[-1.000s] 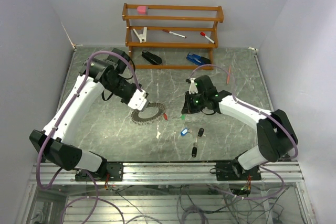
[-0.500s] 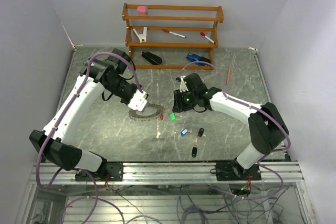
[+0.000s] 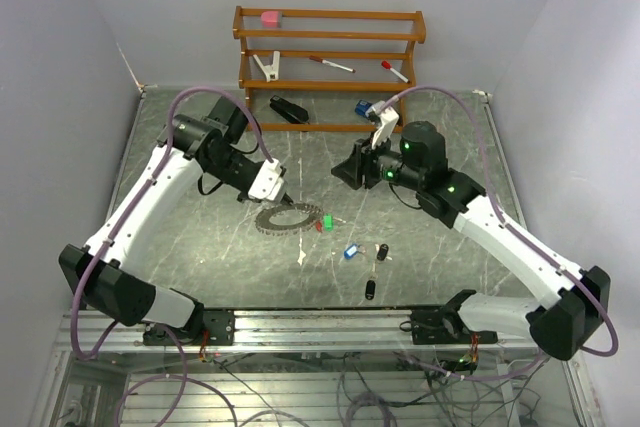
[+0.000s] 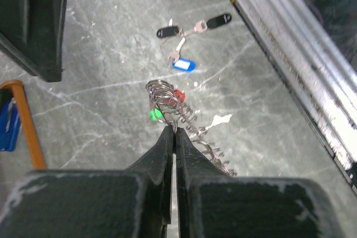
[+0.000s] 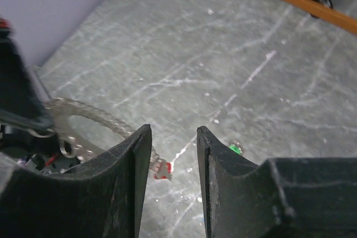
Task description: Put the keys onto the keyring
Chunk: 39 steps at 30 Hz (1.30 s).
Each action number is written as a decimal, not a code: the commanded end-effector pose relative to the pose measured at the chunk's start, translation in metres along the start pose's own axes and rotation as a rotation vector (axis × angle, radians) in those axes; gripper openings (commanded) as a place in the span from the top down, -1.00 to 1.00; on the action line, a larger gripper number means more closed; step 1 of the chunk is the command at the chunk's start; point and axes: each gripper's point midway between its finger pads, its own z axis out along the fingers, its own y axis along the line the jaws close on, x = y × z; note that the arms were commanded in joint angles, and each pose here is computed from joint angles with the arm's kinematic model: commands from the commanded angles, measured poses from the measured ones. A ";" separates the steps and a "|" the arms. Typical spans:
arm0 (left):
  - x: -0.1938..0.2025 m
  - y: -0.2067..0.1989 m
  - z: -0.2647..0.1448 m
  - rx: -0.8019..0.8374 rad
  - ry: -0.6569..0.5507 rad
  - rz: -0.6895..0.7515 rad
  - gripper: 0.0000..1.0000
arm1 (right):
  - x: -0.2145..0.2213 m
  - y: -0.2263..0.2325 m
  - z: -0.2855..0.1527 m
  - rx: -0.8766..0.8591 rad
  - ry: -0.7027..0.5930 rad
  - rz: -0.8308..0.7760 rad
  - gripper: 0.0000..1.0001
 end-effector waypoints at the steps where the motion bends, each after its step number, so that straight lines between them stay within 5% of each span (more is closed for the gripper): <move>1: -0.030 0.007 0.004 -0.052 -0.207 -0.062 0.86 | -0.014 0.025 -0.008 -0.132 -0.055 -0.055 0.29; 5: -0.031 0.006 0.006 -0.054 -0.272 -0.115 0.86 | -0.009 0.035 -0.014 -0.184 -0.050 -0.038 0.46; 22: -0.019 0.013 0.011 -0.036 -0.487 -0.333 0.86 | -0.009 0.092 -0.011 -0.383 -0.053 -0.084 0.49; 35: -0.021 0.020 0.001 -0.062 -0.563 -0.378 0.86 | 0.007 0.098 -0.005 -0.368 -0.007 -0.145 0.47; 39: -0.027 0.018 -0.001 -0.057 -0.585 -0.404 0.86 | 0.016 0.095 -0.001 -0.358 0.012 -0.164 0.26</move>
